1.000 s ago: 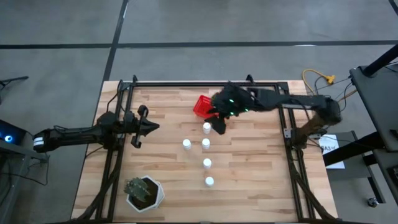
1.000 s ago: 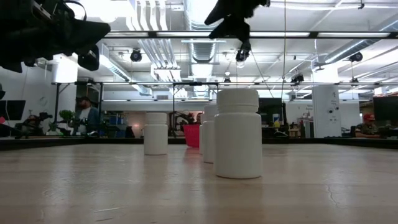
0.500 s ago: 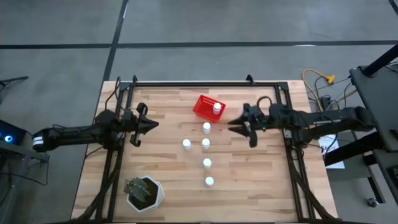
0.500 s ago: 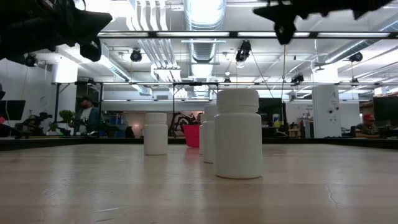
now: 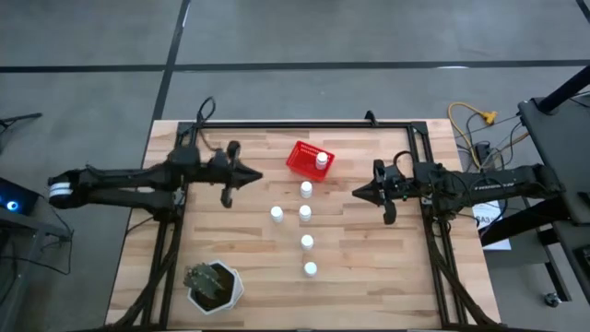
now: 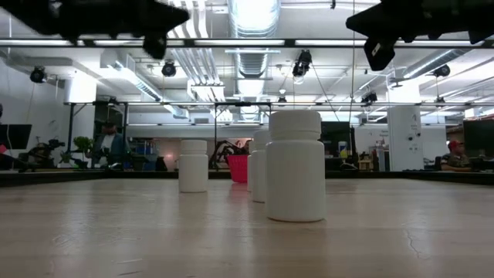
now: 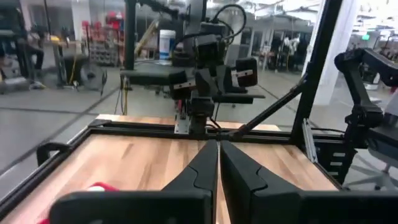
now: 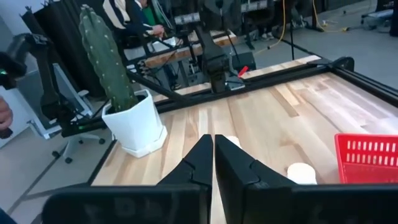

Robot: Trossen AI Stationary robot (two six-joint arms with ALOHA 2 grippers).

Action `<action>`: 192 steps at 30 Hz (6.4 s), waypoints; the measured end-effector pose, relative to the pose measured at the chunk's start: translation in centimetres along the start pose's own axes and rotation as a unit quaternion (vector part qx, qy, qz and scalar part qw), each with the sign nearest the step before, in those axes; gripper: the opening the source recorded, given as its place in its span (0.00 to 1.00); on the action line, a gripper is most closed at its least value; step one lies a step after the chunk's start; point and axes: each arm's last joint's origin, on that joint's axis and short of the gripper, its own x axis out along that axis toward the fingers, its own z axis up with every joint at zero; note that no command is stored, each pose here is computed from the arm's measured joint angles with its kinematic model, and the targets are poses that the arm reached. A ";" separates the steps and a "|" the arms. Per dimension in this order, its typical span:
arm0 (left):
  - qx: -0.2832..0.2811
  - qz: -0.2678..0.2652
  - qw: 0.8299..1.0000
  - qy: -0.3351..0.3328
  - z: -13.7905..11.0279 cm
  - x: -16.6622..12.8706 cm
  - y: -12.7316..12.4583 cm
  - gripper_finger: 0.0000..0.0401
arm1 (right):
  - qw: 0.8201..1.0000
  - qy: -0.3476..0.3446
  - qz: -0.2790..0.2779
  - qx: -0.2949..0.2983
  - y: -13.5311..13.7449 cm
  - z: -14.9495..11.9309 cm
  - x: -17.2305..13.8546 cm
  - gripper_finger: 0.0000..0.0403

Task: Pick and place pill bottles into a basket
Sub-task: Put the white pill bottle into the red bin

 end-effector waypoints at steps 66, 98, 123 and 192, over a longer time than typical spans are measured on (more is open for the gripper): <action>0.060 0.014 0.904 0.423 -4.3 15.1 5.9 0.78 | 0.998 0.000 0.010 0.067 0.1 0.1 -0.2 0.02; 0.072 -0.053 0.822 0.562 -6.7 13.8 -3.1 0.78 | 0.996 0.018 0.001 0.082 0.0 -0.3 -0.2 0.02; 0.071 -0.025 0.798 0.598 -9.9 14.2 -2.6 0.78 | 0.996 0.017 0.002 0.082 0.0 -0.2 -0.3 0.02; 0.109 0.031 0.886 0.450 -1.5 19.1 8.8 0.35 | 0.997 0.011 -0.015 0.080 -0.1 -0.2 -0.3 0.02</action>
